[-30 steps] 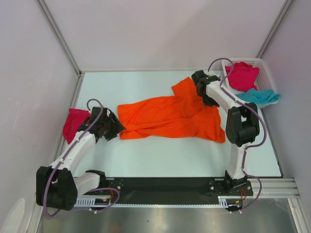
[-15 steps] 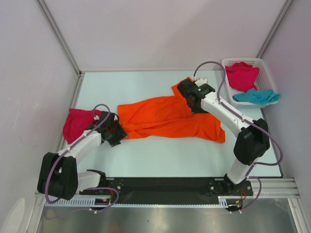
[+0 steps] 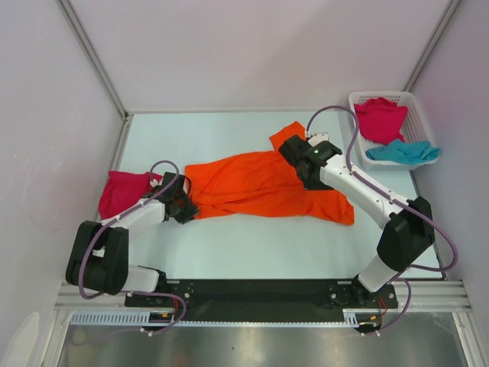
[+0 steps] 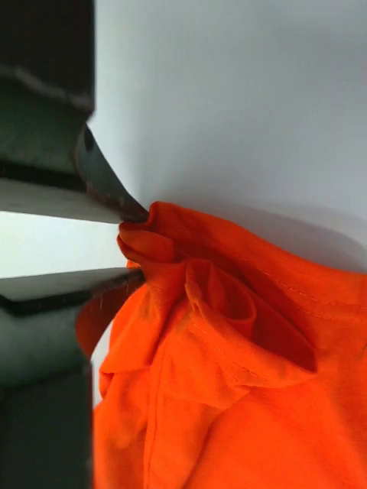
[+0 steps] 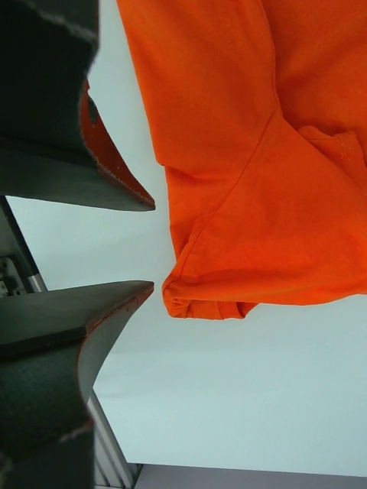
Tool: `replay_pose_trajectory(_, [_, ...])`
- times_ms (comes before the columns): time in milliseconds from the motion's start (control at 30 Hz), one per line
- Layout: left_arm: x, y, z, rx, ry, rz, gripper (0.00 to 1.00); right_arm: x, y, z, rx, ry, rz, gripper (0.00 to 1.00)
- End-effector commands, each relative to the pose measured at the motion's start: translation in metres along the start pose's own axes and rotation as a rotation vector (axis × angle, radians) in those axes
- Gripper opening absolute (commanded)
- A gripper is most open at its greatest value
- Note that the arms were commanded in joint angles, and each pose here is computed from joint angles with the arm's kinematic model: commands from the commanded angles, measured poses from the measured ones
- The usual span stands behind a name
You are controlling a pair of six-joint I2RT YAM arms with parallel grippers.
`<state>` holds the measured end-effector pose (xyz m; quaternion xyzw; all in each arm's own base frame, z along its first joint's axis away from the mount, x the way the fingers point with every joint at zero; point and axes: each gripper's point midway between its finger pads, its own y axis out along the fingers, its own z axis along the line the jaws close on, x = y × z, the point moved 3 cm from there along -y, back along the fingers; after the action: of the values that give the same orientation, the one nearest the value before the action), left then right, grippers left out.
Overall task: Fold and stack the t-shirts
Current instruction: Fold the flattened tshirt in 1/3 of the way
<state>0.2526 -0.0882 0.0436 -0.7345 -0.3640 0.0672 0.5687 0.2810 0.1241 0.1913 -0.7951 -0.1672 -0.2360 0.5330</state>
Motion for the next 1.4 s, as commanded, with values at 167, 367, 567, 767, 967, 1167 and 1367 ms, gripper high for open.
replay_pose_trajectory(167, [0.003,-0.005,-0.001,-0.008,0.006,-0.034,0.18,-0.002,-0.004,-0.007,-0.019,0.02,-0.01,0.46])
replay_pose_trajectory(367, [0.019,-0.05,-0.014,-0.079,0.002,-0.114,0.11,-0.003,-0.002,-0.006,-0.018,0.015,-0.009,0.46])
replay_pose_trajectory(567, [0.017,-0.077,-0.01,-0.112,0.004,-0.123,0.11,-0.006,-0.001,-0.004,-0.003,0.011,-0.003,0.46])
replay_pose_trajectory(767, [0.003,-0.087,0.009,-0.102,-0.013,-0.122,0.16,-0.013,0.001,-0.005,0.007,0.002,0.011,0.46])
replay_pose_trajectory(967, [-0.009,-0.096,0.02,-0.098,-0.01,-0.096,0.17,-0.02,0.003,-0.003,0.02,-0.005,0.032,0.46])
replay_pose_trajectory(1167, [-0.029,-0.099,0.032,-0.136,-0.033,-0.065,0.19,-0.018,0.005,0.0,0.024,-0.006,0.03,0.47])
replay_pose_trajectory(1367, [-0.009,-0.104,-0.004,-0.226,-0.032,-0.056,0.28,0.018,0.016,0.023,0.12,0.049,0.014,0.5])
